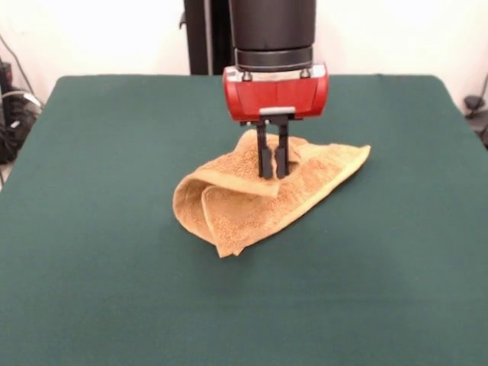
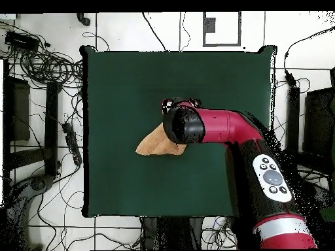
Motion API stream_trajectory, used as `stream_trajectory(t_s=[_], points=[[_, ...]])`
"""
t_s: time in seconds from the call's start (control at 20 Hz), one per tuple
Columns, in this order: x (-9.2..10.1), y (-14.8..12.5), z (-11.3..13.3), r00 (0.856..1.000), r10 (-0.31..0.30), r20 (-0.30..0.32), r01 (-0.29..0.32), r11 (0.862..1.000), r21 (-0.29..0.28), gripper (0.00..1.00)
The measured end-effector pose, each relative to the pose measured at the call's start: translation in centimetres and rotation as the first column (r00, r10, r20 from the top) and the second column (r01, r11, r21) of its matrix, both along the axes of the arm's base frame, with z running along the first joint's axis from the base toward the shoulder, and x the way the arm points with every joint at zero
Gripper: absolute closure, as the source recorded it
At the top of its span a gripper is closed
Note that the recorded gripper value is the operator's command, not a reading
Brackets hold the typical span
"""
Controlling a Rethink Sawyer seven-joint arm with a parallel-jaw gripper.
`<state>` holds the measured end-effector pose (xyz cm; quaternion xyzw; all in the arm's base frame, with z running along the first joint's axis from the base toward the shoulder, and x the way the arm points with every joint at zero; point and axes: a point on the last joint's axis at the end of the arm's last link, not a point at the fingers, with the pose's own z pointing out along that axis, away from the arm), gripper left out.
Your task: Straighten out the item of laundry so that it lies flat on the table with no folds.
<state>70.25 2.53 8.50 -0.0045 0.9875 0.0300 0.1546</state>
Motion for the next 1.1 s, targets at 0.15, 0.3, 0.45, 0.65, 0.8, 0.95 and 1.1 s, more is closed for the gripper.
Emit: stream_trajectory(t_s=[0.15,0.3,0.45,0.65,0.8,0.95,1.1], points=[[0.8,-1.0,0.9,1.0,-0.001,-0.016,0.001,1.0,-0.014,1.0],[1.3,-1.8,2.1,1.0,0.001,-0.031,-0.002,0.999,-0.035,1.0],[2.0,-3.1,4.3,0.999,0.013,-0.038,-0.015,0.997,-0.078,1.0],[3.8,-5.3,8.4,1.0,0.024,-0.006,-0.025,0.988,-0.154,1.0],[4.8,-6.2,10.4,0.999,0.027,0.025,-0.022,0.982,-0.188,1.0],[6.5,-7.8,13.3,0.997,0.017,0.074,-0.001,0.976,-0.218,0.0],[6.8,-8.2,13.8,0.996,0.012,0.084,0.007,0.975,-0.22,0.0]])
